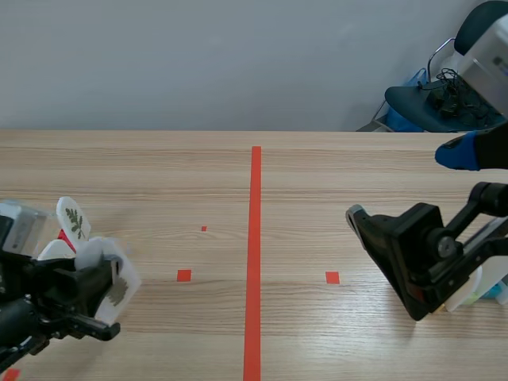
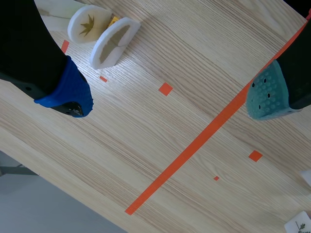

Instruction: Do the leaf sorting experiment

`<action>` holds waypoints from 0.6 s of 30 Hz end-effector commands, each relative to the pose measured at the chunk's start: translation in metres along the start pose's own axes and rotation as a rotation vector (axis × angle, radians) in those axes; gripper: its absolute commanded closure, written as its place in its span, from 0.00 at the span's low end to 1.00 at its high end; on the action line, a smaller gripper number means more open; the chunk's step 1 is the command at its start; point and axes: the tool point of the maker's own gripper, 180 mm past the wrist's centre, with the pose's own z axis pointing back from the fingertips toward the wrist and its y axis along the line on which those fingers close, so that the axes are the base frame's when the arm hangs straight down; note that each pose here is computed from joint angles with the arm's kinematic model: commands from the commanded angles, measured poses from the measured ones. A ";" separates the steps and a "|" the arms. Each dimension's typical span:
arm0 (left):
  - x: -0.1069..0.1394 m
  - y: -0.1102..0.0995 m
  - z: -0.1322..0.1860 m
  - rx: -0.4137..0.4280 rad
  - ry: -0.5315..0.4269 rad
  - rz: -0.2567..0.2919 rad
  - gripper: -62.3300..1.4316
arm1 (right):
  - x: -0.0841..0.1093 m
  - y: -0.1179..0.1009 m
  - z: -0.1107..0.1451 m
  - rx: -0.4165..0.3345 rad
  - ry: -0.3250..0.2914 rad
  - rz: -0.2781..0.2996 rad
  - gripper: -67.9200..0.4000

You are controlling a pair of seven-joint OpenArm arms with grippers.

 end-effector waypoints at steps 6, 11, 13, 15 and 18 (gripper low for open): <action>0.017 0.030 -0.008 0.145 -0.067 0.018 0.91 | 0.004 -0.004 0.000 -0.013 -0.019 0.001 0.00; 0.010 0.053 -0.015 0.220 -0.080 0.030 0.91 | 0.004 -0.004 0.000 -0.013 -0.019 0.001 0.00; 0.005 0.065 -0.018 0.269 -0.071 0.035 0.91 | 0.004 -0.004 0.000 -0.013 -0.019 0.001 0.00; 0.000 0.075 -0.019 0.302 -0.060 0.039 0.91 | 0.004 -0.004 0.000 -0.013 -0.019 0.001 0.00; -0.003 0.086 -0.019 0.327 -0.055 0.024 0.91 | 0.004 -0.004 0.000 -0.013 -0.019 0.001 0.00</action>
